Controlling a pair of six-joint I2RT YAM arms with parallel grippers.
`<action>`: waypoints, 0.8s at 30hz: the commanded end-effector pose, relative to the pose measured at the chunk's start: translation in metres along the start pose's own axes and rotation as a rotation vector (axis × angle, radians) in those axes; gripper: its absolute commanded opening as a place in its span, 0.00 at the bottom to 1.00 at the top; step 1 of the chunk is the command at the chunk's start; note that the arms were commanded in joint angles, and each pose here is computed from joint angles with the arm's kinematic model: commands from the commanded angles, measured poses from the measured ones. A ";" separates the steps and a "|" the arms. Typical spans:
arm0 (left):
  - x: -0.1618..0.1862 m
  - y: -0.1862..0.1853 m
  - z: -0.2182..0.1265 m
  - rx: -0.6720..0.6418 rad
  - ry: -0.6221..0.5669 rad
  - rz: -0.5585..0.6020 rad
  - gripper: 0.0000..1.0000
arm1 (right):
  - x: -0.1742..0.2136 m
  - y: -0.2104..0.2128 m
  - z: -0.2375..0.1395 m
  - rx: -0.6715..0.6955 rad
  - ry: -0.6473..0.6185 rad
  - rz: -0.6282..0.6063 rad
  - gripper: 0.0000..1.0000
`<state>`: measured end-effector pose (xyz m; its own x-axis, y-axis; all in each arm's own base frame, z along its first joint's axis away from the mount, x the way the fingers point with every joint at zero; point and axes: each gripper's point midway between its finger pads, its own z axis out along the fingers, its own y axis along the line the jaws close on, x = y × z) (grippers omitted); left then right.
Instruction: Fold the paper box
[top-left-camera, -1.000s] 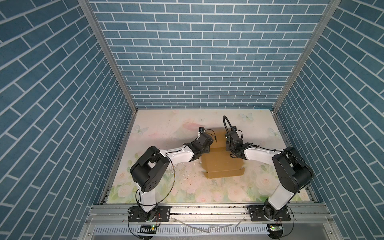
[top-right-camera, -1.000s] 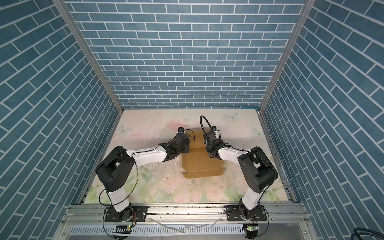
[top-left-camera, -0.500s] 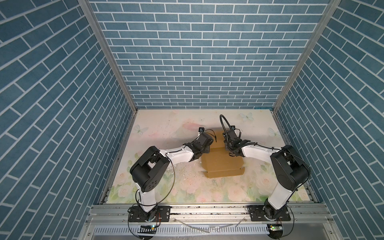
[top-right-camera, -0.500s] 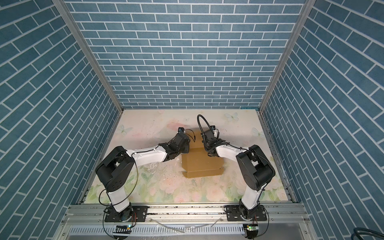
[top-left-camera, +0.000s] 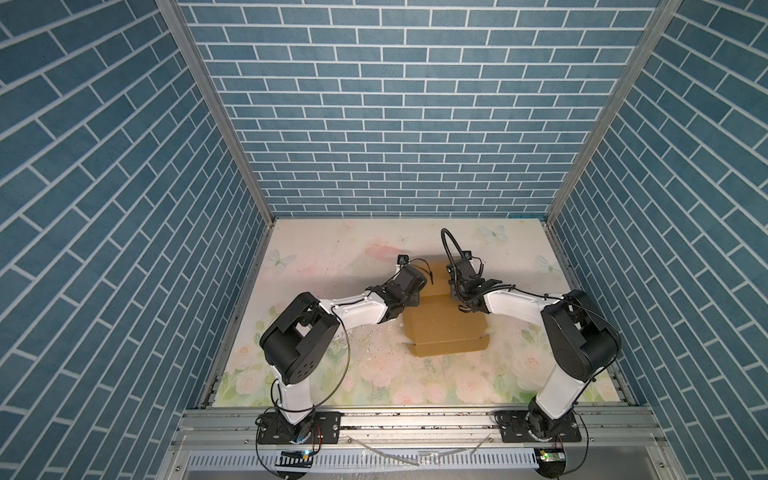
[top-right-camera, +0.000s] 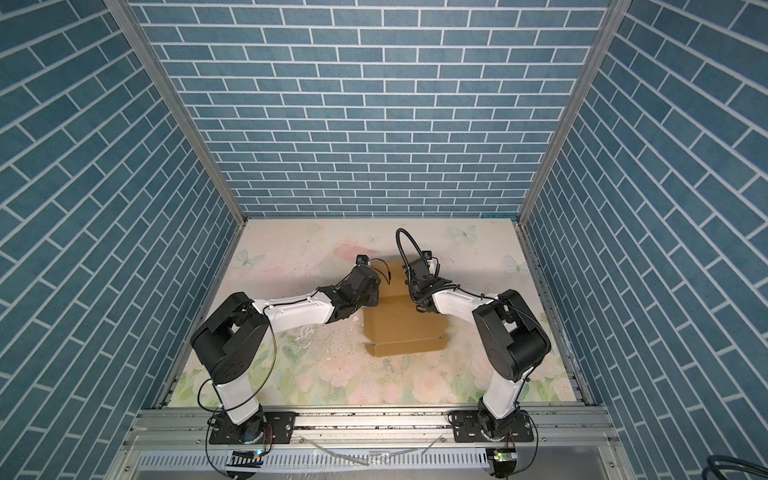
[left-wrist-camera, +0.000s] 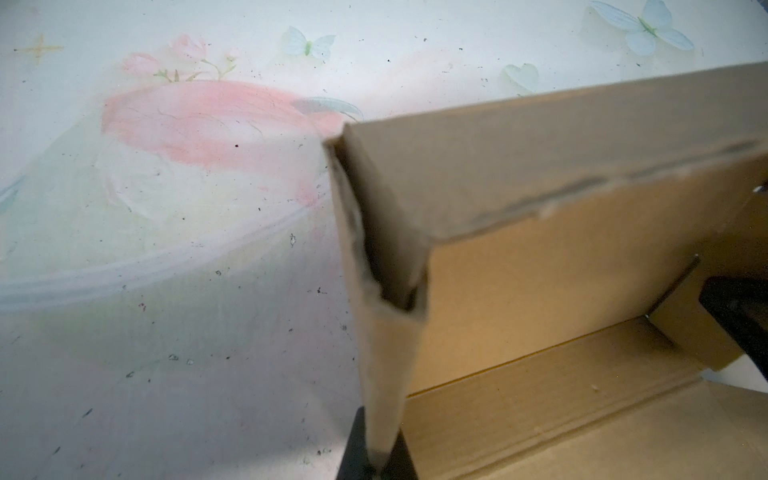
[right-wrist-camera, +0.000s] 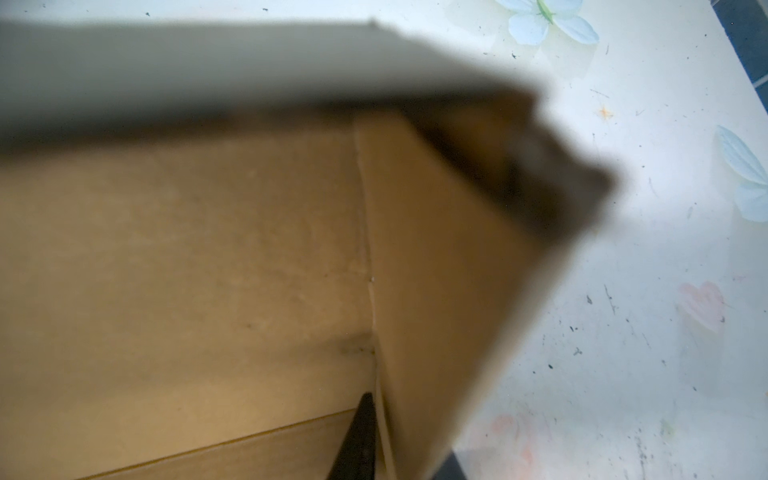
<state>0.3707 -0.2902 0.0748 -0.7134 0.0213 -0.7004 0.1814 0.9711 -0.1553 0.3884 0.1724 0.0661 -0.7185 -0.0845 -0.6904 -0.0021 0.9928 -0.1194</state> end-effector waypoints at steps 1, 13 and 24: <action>0.050 0.008 0.004 -0.010 0.170 0.064 0.00 | -0.002 -0.003 -0.002 -0.002 -0.021 0.036 0.20; 0.049 0.007 0.004 -0.014 0.175 0.068 0.00 | -0.011 -0.010 -0.005 -0.013 -0.039 0.060 0.25; 0.041 0.010 0.000 -0.063 0.226 0.102 0.00 | -0.006 -0.006 -0.011 -0.051 0.005 0.050 0.35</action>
<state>0.3670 -0.2910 0.0763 -0.7500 0.0669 -0.6580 0.1938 0.9734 -0.1220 0.3922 0.1707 0.0736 -0.7134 -0.0475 -0.6991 -0.0022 0.9978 -0.0656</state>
